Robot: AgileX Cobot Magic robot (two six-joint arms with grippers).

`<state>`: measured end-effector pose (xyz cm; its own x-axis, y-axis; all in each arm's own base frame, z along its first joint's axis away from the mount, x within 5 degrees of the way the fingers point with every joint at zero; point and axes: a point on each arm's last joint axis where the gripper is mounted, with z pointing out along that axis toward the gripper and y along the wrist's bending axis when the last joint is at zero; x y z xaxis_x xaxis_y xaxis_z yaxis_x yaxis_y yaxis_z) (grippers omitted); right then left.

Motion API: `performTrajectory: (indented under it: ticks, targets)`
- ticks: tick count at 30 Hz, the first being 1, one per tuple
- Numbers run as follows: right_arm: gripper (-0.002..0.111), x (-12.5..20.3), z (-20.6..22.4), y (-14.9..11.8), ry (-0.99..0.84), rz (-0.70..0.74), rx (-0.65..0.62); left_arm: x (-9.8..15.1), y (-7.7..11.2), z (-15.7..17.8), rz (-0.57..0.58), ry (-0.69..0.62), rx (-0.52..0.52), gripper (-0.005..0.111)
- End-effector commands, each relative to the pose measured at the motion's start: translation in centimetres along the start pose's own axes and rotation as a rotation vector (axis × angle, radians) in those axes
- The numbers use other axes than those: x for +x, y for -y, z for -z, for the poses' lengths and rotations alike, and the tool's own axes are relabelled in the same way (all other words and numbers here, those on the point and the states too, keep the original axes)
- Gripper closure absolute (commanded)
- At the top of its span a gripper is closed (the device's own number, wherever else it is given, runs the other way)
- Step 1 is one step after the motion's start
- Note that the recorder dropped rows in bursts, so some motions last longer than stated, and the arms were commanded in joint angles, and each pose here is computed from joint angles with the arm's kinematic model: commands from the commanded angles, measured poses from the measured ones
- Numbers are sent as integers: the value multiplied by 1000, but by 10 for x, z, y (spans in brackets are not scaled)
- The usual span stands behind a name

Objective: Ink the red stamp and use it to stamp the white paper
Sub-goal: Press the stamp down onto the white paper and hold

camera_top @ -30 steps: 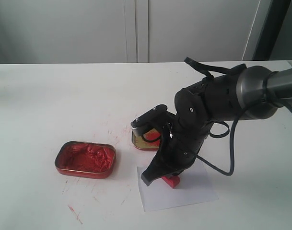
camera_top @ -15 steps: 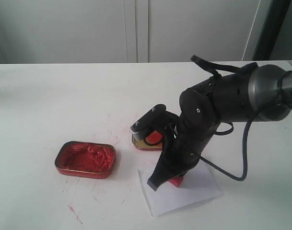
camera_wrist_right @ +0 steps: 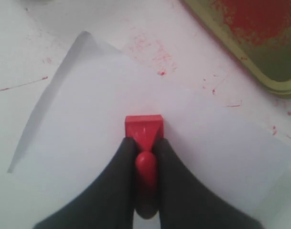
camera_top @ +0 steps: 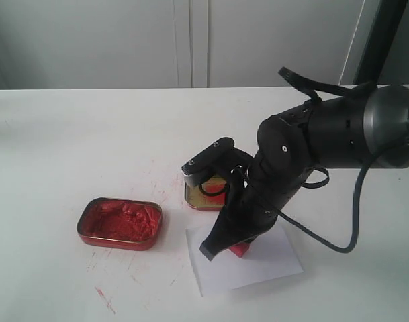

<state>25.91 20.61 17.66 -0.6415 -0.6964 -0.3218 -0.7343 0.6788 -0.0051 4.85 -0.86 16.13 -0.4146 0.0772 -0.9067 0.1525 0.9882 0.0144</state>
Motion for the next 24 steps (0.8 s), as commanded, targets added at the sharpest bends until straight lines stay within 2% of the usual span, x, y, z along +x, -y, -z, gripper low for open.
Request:
performTrajectory:
  ticks: [1, 16, 24]
  targets:
    - [108, 3, -5, -3, 2, -24, -21, 1, 0, 0, 2, 1, -1, 107]
    - [108, 6, -16, -4, -15, -51, -59, 1, 0, 0, 2, 1, -1, 107]
    - [108, 10, -14, 15, -15, -145, -141, 1, 0, 0, 2, 1, -1, 107]
